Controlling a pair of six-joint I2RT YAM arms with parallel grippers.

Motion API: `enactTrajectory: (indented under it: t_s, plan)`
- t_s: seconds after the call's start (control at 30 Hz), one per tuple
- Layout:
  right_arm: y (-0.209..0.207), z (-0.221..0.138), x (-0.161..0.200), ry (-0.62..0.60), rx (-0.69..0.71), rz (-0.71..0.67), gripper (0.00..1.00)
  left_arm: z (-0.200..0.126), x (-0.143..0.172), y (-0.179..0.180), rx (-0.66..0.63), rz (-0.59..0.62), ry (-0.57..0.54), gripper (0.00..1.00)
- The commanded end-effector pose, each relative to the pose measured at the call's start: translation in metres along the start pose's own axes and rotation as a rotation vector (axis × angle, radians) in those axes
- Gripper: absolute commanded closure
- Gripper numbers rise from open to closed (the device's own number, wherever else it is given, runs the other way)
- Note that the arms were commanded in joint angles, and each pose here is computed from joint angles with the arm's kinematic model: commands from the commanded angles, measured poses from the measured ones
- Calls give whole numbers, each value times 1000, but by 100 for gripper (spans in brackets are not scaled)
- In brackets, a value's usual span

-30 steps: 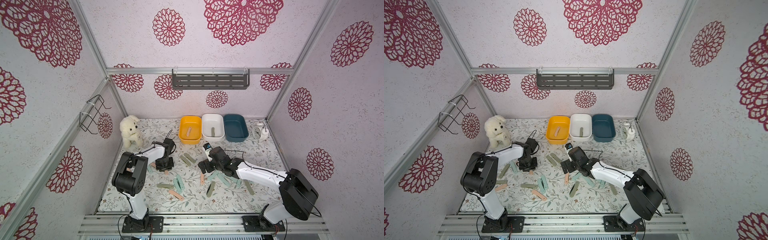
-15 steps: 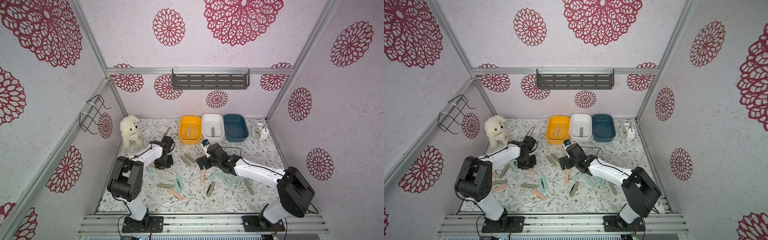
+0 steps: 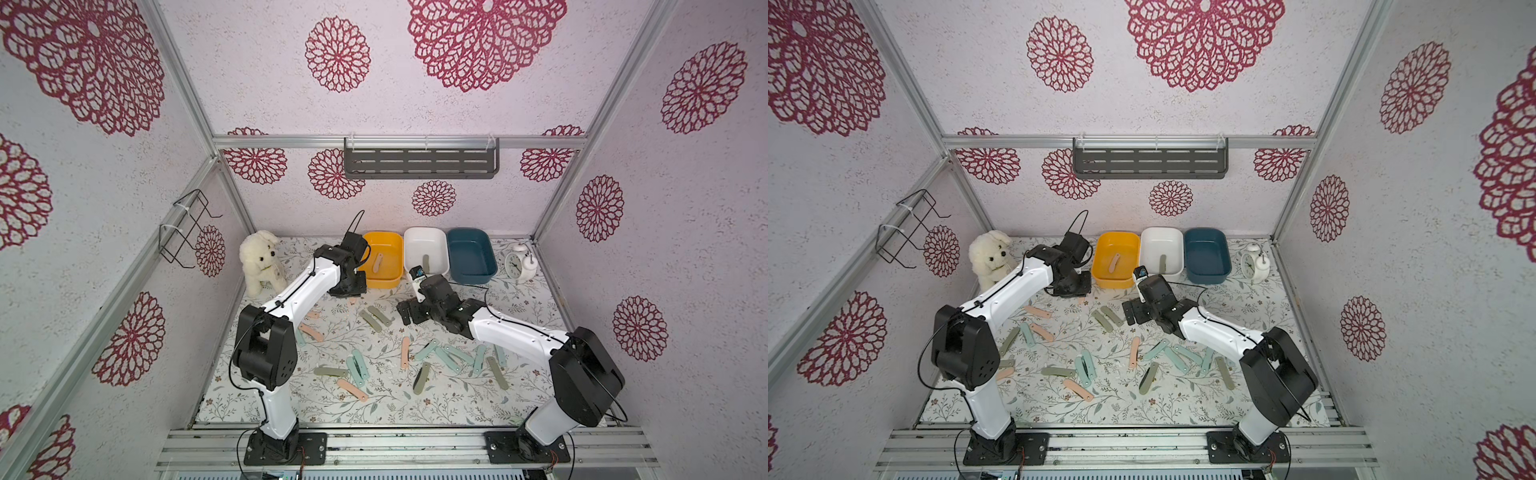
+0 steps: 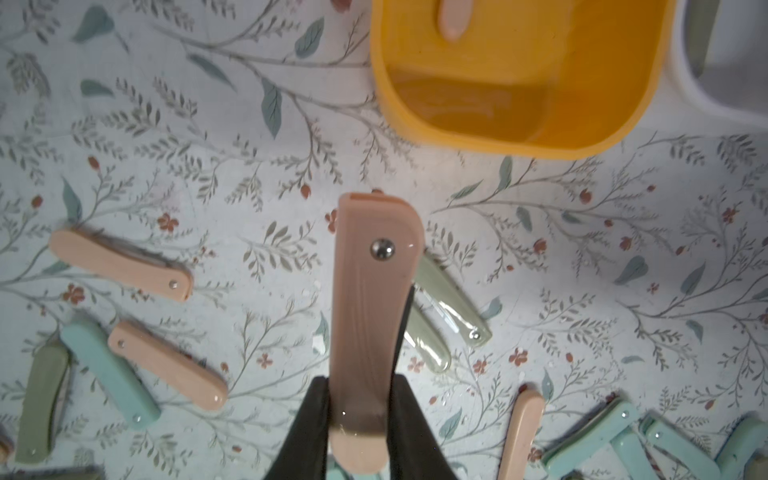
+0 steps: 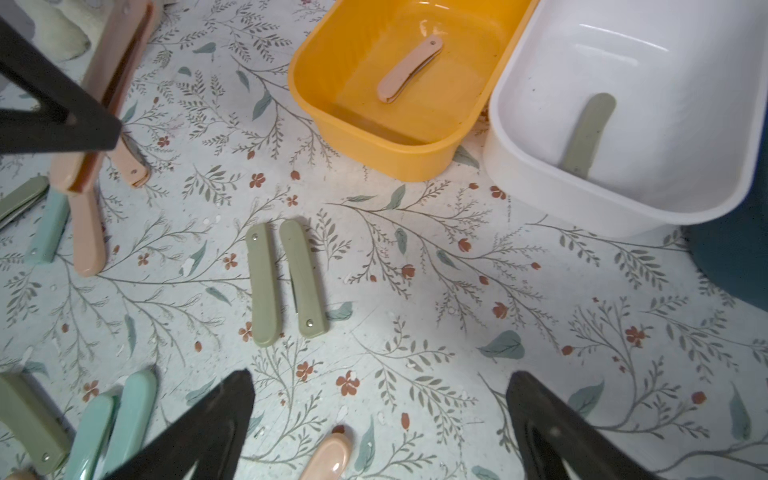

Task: Place the fruit knives into the storage box by color
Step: Place the fruit knife in the storage box.

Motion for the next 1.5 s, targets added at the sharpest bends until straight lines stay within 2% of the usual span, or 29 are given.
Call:
enactTrajectory:
  t_s: [0.0, 0.13, 0.23, 0.43, 0.73, 0.9, 1.47]
  plan:
    - [-5, -12, -15, -57, -10, 0, 1, 10, -24, -6, -30, 65, -4, 87]
    - [-14, -11, -15, -51, -13, 22, 1, 25, -60, -16, -43, 94, -41, 88]
    - [-18, -13, -15, -37, -17, 28, 1, 29, -84, -24, 0, 98, -92, 91]
    - [-24, -18, -16, -34, -23, 42, 1, 52, -107, -29, -35, 114, -194, 90]
    - [-33, -11, -6, -5, -27, 59, 1, 103, -121, -36, -56, 140, -239, 90]
    - [-35, -4, -2, 7, -31, 71, 1, 115, -125, -40, -26, 129, -262, 88]
    - [-39, -2, -2, 7, -37, 82, 1, 149, -128, -42, -50, 127, -270, 80]
Point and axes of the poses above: each gripper's point midway between its finger pads, its own z axis out along the fingers, its own y axis along the line the jaws close on, x = y × z, the point moved 10 cm from there along -z, back along the fingers, and after that the axes turned 13 degrees about z, right-handed, at the moved point
